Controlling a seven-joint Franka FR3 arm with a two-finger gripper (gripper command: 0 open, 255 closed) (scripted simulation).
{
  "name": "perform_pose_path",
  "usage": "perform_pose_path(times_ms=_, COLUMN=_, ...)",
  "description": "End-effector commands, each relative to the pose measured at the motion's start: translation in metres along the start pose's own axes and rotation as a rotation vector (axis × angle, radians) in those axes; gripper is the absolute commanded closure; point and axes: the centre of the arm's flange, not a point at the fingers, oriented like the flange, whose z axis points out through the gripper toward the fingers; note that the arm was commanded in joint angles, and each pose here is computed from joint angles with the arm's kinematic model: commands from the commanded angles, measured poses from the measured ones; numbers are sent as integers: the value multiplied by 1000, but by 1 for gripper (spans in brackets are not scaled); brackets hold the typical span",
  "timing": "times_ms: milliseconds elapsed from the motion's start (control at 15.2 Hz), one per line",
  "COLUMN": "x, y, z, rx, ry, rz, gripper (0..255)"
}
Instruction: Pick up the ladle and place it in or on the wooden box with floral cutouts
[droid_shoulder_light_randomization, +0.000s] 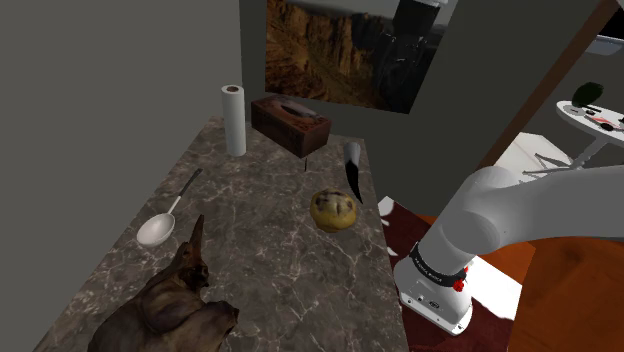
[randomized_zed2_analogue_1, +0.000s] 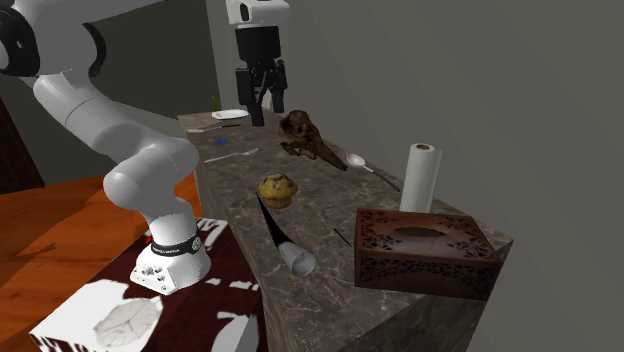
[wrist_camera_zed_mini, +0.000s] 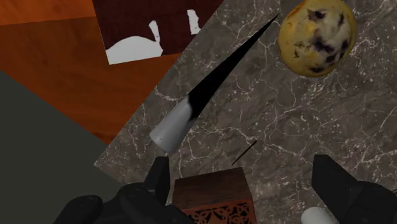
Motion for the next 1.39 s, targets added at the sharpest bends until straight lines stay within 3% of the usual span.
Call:
perform_pose_path(times_ms=0, x=0, y=0, z=0, rx=0, ry=0, rz=0, gripper=0)
perform_pose_path(times_ms=1320, x=37, y=-216, z=139, rx=29, ry=-11, rz=349, gripper=0)
